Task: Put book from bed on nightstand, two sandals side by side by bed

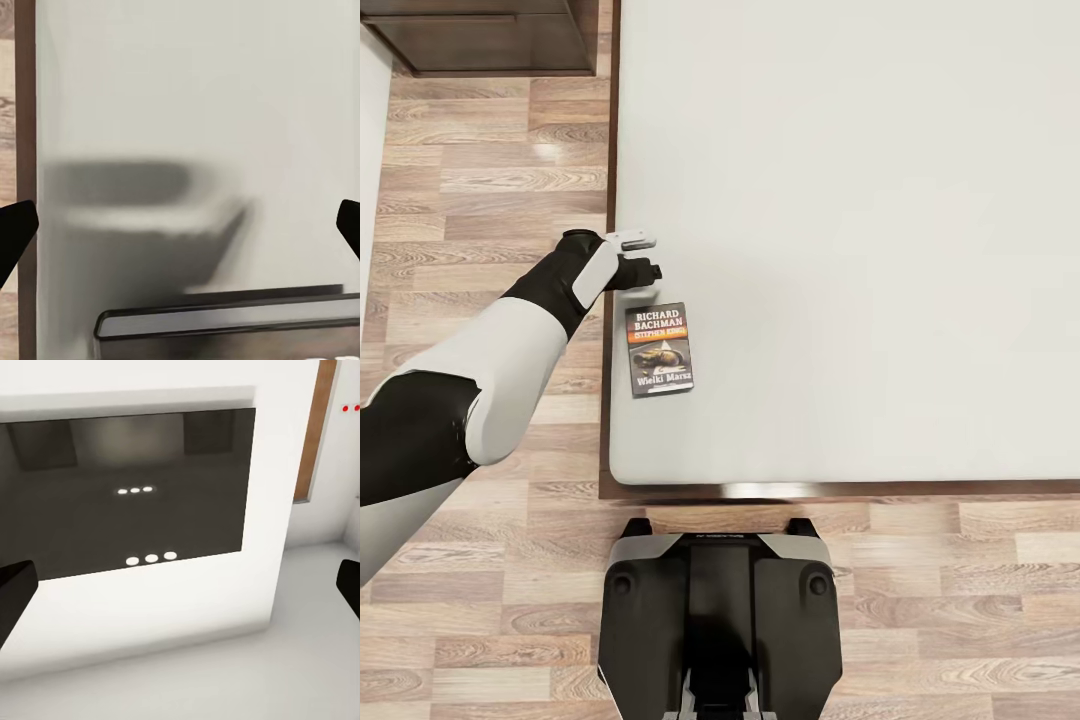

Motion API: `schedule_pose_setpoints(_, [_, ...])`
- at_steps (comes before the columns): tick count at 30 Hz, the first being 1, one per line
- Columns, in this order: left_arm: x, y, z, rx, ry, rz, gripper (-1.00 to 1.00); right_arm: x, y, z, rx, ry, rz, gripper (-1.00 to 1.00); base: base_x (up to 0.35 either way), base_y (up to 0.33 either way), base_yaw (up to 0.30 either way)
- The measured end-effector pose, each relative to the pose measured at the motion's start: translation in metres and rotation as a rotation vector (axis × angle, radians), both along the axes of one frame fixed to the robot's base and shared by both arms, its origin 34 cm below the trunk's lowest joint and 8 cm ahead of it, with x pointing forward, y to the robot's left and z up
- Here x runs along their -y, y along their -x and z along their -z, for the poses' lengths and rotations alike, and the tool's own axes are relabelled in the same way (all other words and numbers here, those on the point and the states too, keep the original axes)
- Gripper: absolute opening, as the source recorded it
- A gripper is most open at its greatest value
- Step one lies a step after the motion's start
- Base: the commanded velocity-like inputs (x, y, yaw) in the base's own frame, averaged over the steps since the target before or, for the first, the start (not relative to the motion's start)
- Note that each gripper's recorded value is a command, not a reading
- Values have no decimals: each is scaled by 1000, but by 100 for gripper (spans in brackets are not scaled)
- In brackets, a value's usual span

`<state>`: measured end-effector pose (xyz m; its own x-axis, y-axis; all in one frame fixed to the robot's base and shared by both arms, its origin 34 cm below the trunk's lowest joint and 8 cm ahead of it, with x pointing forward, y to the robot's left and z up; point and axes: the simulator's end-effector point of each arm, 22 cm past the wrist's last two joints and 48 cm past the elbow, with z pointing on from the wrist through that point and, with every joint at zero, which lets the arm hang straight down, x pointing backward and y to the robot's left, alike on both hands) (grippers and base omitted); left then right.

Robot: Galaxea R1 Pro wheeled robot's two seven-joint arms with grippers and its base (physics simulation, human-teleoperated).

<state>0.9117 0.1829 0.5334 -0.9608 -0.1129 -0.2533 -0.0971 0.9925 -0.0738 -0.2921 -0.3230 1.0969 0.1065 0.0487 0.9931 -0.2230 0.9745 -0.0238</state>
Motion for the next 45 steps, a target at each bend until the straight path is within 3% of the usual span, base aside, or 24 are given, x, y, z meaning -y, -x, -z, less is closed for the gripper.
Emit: schedule_pose_setpoints(45, [-1, -2, 5, 2, -4, -1, 100, 0, -2, 5, -1, -1, 0, 100, 0, 0, 0])
